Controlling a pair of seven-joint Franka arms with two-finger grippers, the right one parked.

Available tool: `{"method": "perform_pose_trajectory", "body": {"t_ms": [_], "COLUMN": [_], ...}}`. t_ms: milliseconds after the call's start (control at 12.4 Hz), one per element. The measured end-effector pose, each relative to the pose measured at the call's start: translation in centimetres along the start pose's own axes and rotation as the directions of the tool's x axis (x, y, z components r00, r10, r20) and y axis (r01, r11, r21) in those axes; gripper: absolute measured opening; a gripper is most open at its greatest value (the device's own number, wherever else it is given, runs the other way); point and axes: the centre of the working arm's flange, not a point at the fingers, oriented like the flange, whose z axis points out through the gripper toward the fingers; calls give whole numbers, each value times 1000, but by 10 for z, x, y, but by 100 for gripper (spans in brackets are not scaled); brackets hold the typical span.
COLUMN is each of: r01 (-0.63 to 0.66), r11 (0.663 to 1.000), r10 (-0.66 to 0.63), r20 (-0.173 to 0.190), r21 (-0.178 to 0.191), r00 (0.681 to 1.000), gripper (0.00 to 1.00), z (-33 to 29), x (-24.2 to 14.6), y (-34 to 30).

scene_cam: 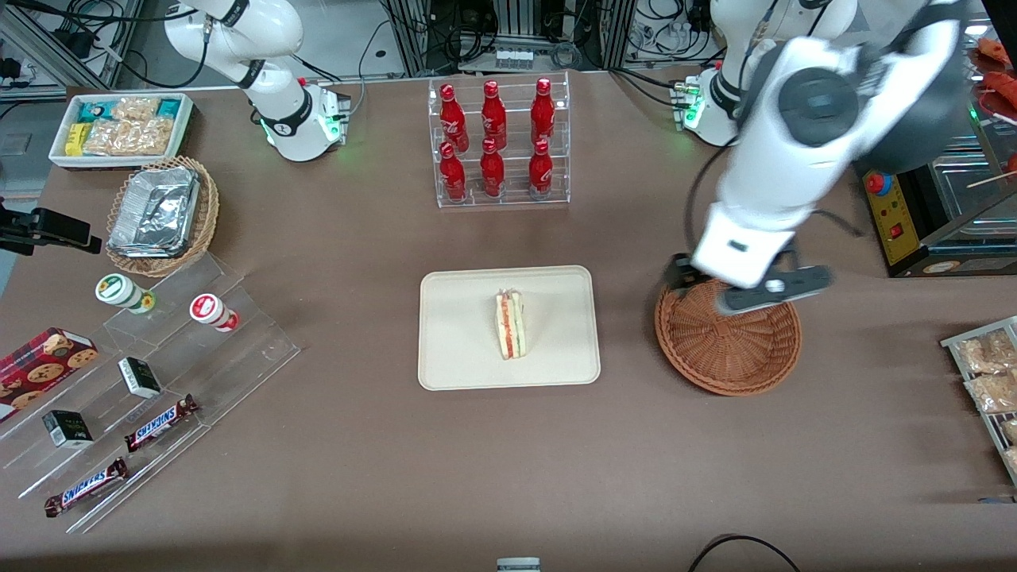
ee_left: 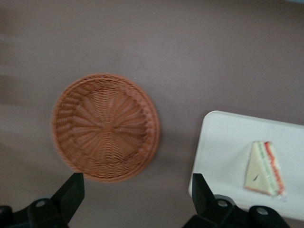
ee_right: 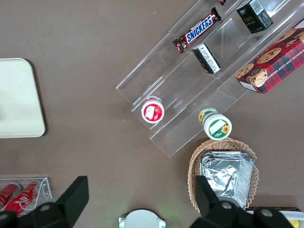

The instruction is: Place sandwich from basket to tray

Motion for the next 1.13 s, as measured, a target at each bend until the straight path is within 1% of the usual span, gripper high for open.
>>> {"method": "perform_pose_trajectory", "body": {"t_ms": [241,322,483,644,805,1126], "r01": [-108,-142,-187,-203,-201,-196], "r11": [994,990,982,978,977,978], "r10": [109,143,188,205,203,197], "r20": [39,46,43,35,26,5], "r21": [-16,-17,-26,-37,-66,-69], "r00": [993,989,981,978,979,980], "gripper": [100,100,100,100,100,100], "z": [-22,-25,-31,-36,-39,-49], "x": [9,8,7,8,8,11], "y": [-79,-100,-139,-165,-169,-175]}}
